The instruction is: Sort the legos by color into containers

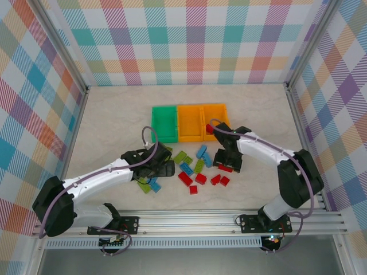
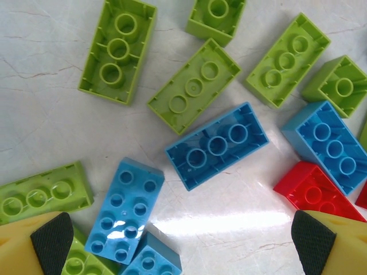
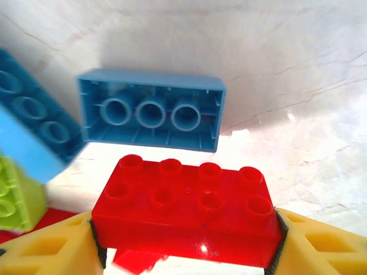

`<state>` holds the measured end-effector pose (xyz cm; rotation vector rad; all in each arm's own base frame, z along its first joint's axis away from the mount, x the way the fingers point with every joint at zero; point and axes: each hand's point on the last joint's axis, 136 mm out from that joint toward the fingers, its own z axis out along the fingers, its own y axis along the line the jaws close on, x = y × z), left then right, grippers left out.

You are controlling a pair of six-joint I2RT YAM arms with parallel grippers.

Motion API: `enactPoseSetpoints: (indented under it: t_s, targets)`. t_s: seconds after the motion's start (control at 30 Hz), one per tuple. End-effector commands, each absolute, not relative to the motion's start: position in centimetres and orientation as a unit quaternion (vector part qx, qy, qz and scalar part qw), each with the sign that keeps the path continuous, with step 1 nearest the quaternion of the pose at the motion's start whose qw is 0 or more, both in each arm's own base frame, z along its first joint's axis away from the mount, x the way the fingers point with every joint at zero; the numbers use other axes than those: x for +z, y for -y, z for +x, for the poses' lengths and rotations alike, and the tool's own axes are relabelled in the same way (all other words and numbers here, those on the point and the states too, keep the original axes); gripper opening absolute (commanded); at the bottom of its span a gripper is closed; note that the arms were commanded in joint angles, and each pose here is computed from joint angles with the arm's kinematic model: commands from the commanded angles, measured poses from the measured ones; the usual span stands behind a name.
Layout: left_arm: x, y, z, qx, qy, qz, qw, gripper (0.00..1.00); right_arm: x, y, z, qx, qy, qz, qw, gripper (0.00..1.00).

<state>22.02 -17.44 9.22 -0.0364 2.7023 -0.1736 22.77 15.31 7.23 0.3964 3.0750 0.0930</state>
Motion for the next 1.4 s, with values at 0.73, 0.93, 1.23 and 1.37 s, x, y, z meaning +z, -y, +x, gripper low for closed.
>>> enactPoseSetpoints:
  t_s: [0.73, 0.93, 1.23, 1.37]
  targets:
    - [5.7, 15.0, 22.4, -0.027, -0.981, 0.051, 0.185, 0.88, 12.4, -17.5, 41.3, 0.101, -0.989, 0.097, 0.057, 0.55]
    - [6.0, 16.2, 23.1, -0.041, -0.977, 0.069, 0.197, 0.81, 10.6, -16.5, 42.5, 0.105, -0.983, 0.148, 0.036, 0.59]
    - [4.6, 16.6, 22.8, -0.021, -0.978, 0.104, 0.181, 0.74, 10.4, -17.4, 43.9, 0.153, -0.974, 0.166, 0.031, 0.78]
    - [4.1, 16.3, 23.1, 0.001, -0.979, 0.106, 0.172, 0.69, 11.8, -18.3, 43.5, 0.186, -0.968, 0.162, 0.042, 0.8]
